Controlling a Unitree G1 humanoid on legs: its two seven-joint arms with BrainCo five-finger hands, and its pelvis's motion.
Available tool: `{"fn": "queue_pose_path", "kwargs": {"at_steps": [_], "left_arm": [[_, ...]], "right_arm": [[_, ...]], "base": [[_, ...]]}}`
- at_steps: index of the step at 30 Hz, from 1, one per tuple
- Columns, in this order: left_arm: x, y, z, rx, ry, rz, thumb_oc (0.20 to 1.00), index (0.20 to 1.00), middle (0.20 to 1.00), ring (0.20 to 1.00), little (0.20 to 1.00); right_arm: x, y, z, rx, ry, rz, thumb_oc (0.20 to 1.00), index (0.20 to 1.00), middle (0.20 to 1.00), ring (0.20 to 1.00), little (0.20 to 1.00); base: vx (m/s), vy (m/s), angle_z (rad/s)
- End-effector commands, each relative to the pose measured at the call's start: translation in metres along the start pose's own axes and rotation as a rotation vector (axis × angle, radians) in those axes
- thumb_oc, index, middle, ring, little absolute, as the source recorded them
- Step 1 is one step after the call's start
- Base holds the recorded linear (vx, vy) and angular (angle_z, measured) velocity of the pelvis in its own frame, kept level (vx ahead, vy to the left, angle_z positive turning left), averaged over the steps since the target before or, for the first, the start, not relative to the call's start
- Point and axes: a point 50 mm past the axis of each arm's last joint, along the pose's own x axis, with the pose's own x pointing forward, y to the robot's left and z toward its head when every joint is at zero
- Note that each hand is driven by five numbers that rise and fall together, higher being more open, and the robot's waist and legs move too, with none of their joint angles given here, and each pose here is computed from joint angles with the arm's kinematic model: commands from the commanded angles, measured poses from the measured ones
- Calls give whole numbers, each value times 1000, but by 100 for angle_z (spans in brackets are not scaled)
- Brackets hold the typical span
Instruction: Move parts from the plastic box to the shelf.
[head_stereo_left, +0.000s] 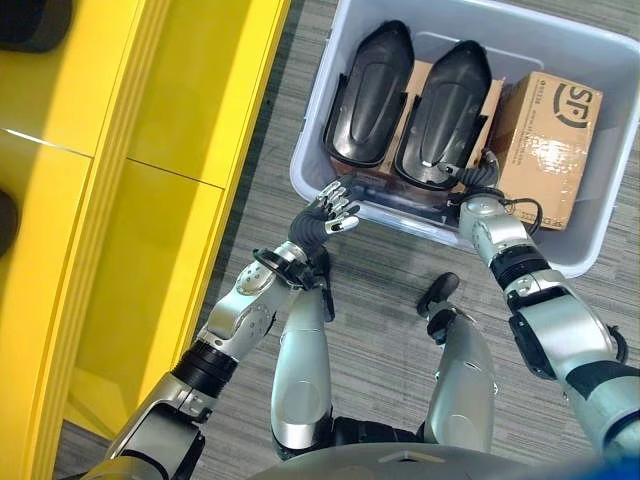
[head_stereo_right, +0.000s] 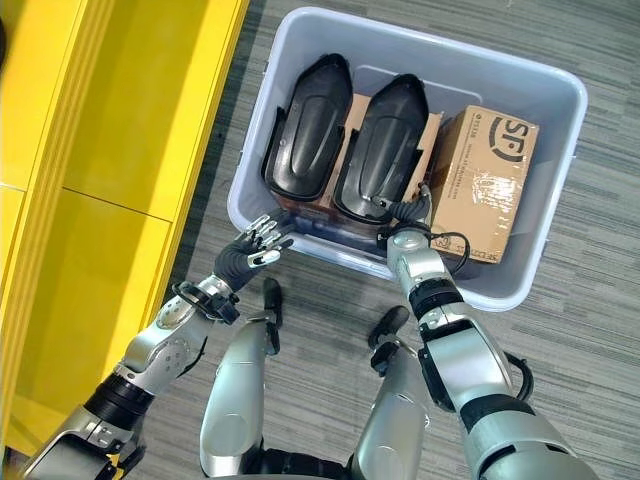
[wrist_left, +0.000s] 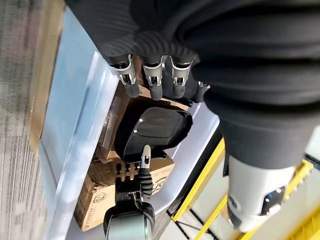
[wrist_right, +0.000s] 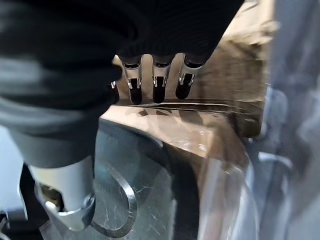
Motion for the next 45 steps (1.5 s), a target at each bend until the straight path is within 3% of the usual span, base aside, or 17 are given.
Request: {"fn": "queue_pose_path", "kwargs": {"at_steps": [1, 11, 15, 28, 45], "left_arm": [[4, -28, 11, -48, -75, -83, 1000, 1000, 1000, 1000, 1000], [3, -24, 12, -52, -65, -117, 1000, 1000, 1000, 1000, 1000], [2, -23, 13, -55, -67, -116, 1000, 1000, 1000, 1000, 1000], [4, -24, 13, -41, -70, -111, 1000, 1000, 1000, 1000, 1000], [7, -21, 15, -32, -83, -84, 1000, 1000, 1000, 1000, 1000]], "right_arm": [[6, -15, 14, -91, -67, -67, 1000, 1000, 1000, 1000, 1000], [16, -33, 5, -297, 43, -129, 1000, 1000, 1000, 1000, 1000], [17, -37, -6, -183, 158, -149, 1000, 1000, 1000, 1000, 1000], [19, -41, -12, -71, 226, -129, 1000, 1000, 1000, 1000, 1000], [18, -32, 3, -141, 173, -125, 1000, 1000, 1000, 1000, 1000]], "base": [[0, 0, 0], [20, 2, 8], [17, -13, 7], [-2, 9, 0], [-4, 10, 1]]}}
